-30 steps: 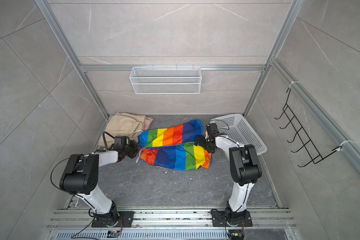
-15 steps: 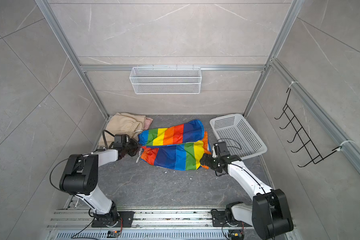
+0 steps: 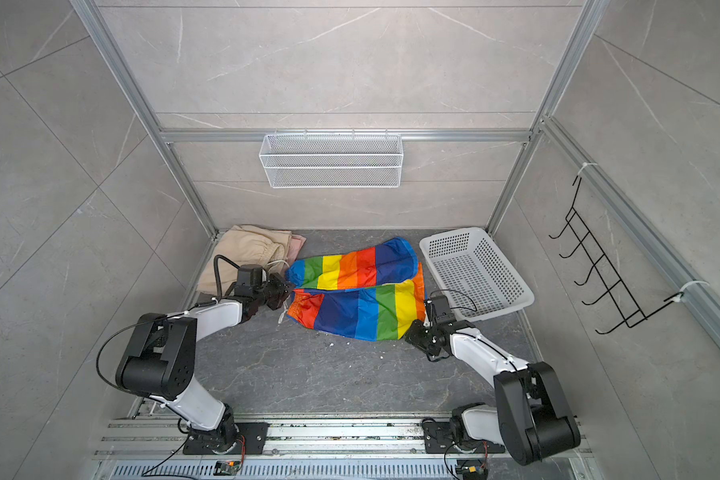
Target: Fold and stack the shorts
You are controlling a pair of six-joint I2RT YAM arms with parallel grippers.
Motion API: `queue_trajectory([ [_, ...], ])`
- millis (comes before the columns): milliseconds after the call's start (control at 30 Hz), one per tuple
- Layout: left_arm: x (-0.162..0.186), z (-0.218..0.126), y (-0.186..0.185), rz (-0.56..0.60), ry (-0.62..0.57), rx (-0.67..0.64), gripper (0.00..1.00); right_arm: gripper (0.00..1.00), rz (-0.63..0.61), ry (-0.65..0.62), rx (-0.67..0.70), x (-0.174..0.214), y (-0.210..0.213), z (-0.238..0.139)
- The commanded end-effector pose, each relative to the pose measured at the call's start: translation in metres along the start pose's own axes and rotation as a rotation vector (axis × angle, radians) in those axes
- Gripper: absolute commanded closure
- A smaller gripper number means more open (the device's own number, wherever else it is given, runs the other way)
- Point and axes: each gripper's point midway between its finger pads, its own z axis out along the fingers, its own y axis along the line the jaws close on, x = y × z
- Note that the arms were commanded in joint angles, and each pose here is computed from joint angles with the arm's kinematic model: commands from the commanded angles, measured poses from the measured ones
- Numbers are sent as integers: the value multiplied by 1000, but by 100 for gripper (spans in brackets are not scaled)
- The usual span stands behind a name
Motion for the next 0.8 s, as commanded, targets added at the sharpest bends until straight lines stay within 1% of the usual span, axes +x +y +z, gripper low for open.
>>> queue_trajectory([
  [0,5,3,7,-19,21,12,100,58,-4,-72,52,-22,-1,2],
  [67,7,5,16,-19,20,-10,100,66,13,-86,65,-26,-7,2],
  [133,8,8,25,-22,20,-27,100,67,23,-93,72,-28,-11,1],
  [333,7,18,43,-41,23,-57,100,61,39,-130,93,-37,-19,-11],
  [500,0,16,47,-46,15,-61,100,53,57,-124,81,-43,-20,-5],
  [567,-1,15,48,-42,13,-67,100,53,63,-119,83,-45,-22,-1],
  [700,-4,14,54,-49,9,-76,100,74,67,-134,90,-52,-25,0],
  [767,-6,14,56,-53,8,-78,100,87,67,-138,99,-55,-28,0],
])
